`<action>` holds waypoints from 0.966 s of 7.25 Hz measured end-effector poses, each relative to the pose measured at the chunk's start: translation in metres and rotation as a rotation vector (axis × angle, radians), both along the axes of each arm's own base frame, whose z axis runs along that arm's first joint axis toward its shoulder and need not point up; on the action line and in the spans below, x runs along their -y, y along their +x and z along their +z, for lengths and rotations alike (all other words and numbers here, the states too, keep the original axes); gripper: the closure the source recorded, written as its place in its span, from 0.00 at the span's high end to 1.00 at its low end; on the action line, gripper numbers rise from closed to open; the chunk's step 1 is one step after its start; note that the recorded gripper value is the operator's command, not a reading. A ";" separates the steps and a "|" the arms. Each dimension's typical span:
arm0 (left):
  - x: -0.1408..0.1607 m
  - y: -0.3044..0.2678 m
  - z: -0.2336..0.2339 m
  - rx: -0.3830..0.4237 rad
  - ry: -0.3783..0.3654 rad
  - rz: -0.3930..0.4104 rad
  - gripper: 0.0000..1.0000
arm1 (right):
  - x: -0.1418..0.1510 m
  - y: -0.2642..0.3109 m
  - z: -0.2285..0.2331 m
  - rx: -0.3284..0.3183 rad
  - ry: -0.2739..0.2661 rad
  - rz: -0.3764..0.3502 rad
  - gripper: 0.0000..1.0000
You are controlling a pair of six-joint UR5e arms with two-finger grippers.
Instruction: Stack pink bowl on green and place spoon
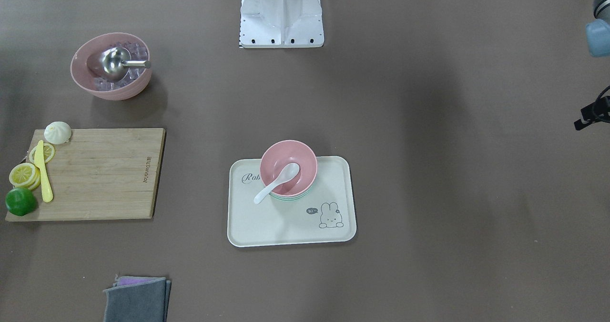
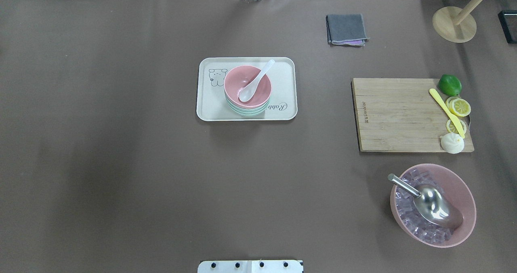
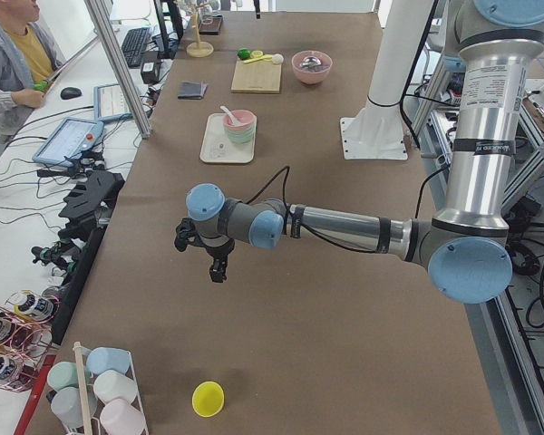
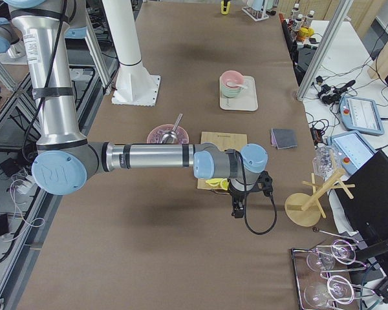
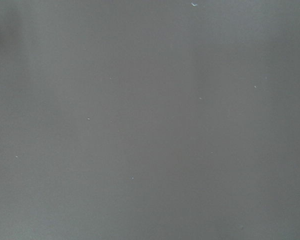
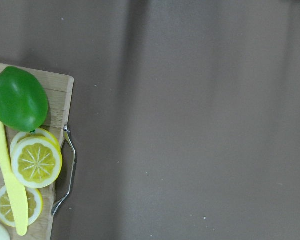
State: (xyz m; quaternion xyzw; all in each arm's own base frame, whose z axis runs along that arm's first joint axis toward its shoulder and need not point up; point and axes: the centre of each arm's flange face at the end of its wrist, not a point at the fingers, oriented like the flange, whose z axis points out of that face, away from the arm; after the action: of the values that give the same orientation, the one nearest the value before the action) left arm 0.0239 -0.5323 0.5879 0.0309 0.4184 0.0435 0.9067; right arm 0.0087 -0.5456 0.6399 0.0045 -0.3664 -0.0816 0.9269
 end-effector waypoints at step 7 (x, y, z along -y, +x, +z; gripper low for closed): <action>-0.026 -0.059 0.042 0.045 -0.102 -0.062 0.98 | 0.004 -0.001 -0.006 0.004 0.008 0.002 1.00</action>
State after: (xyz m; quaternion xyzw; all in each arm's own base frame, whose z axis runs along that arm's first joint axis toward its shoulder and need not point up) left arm -0.0349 -0.5065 0.6302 -0.0032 0.3985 -0.0053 0.9172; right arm 0.0079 -0.5499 0.6342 0.0087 -0.3681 -0.0821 0.9261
